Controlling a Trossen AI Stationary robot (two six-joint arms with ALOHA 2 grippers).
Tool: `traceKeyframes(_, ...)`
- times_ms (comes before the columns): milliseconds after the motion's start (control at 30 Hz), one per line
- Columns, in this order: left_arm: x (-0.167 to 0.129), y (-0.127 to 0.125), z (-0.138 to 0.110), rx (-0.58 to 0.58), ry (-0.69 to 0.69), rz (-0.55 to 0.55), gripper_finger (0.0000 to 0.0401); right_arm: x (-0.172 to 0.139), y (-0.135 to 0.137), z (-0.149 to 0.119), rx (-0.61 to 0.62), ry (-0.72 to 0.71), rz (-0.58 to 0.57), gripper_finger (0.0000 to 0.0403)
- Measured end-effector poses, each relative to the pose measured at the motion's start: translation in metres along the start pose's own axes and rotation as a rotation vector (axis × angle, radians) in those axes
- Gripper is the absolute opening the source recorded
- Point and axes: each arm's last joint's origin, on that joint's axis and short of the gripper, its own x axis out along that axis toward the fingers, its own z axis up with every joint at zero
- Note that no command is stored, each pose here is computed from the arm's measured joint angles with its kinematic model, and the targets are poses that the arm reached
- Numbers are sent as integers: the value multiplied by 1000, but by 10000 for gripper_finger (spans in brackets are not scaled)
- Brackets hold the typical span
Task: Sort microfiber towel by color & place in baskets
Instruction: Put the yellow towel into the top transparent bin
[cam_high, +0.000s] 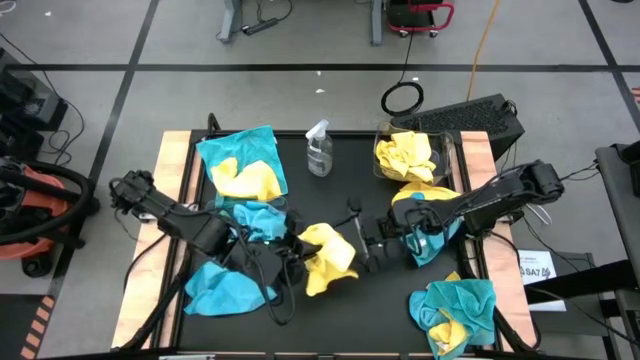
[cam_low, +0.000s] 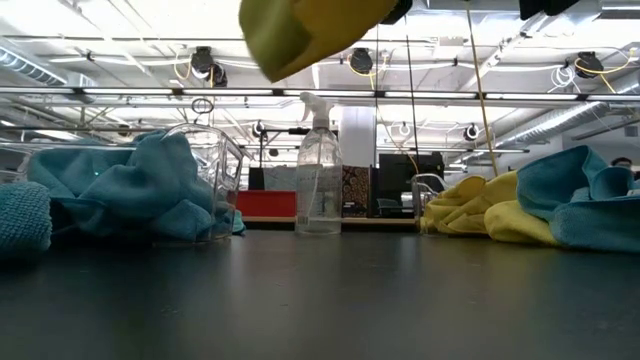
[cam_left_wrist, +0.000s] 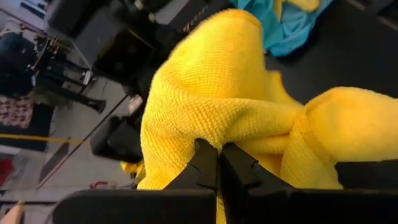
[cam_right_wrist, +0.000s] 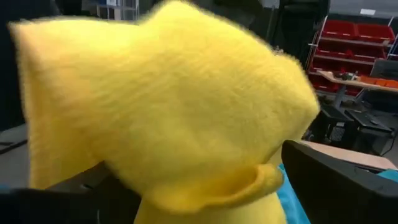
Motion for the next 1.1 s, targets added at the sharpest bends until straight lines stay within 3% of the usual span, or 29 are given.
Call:
traceKeyframes(233, 13, 9, 1, -12, -74, -46, 1, 10, 2, -6, 8, -64, 52, 350)
traceKeyframes(500, 35, 9, -4, 16, -46, -70, 1, 11, 2, -6, 1, -87, 73, 328)
traceKeyframes(933, 40, 16, 0, 68, -123, -57, 2, 11, 2, -11, 7, -25, 69, 144)
traceKeyframes(1100, 40, 17, -1, 50, -104, -39, 34, 11, 2, -14, -11, 3, 44, 64)
